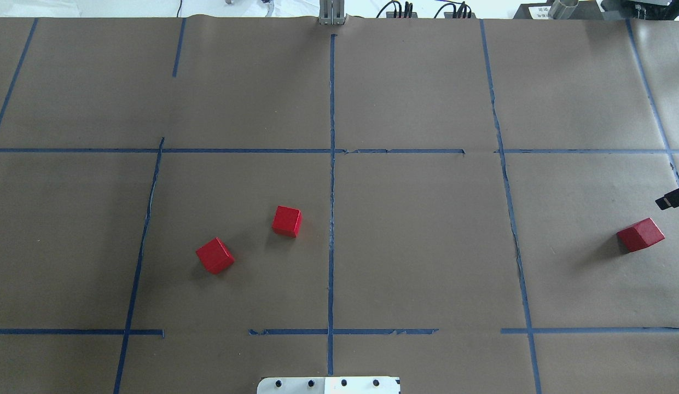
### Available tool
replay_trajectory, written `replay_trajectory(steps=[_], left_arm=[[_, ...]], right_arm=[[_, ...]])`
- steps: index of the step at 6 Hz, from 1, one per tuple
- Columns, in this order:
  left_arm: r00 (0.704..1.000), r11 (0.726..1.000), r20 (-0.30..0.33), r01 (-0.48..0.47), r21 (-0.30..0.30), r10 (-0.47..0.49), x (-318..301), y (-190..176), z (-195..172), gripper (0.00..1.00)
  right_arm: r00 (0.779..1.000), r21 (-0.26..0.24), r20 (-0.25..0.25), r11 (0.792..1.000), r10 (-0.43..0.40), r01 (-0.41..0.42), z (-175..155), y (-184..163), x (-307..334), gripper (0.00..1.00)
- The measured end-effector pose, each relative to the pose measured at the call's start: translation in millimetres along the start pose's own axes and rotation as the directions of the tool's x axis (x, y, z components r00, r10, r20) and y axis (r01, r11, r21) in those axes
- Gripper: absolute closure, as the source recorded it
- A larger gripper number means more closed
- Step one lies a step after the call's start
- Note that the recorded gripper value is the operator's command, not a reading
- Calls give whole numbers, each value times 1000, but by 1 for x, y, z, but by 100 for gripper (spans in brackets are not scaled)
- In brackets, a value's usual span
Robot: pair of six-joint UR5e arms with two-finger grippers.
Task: Form red blocks into L shape at center
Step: 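Move the right gripper down over the lone red cube and grasp it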
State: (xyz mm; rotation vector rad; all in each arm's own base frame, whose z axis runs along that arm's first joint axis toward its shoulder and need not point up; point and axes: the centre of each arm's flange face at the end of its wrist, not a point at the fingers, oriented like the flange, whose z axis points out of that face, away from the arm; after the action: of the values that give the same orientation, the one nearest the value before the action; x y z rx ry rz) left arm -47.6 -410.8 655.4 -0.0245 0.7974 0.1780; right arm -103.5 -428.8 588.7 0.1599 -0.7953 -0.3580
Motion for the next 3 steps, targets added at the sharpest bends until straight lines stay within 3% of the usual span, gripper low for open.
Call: replay_trajectory(steps=[3], left_arm=[[1000,1000,0,0,0,0,0,0,0,0]], right_arm=[[999,49,25,999,22,-23,60,29,-6,0]])
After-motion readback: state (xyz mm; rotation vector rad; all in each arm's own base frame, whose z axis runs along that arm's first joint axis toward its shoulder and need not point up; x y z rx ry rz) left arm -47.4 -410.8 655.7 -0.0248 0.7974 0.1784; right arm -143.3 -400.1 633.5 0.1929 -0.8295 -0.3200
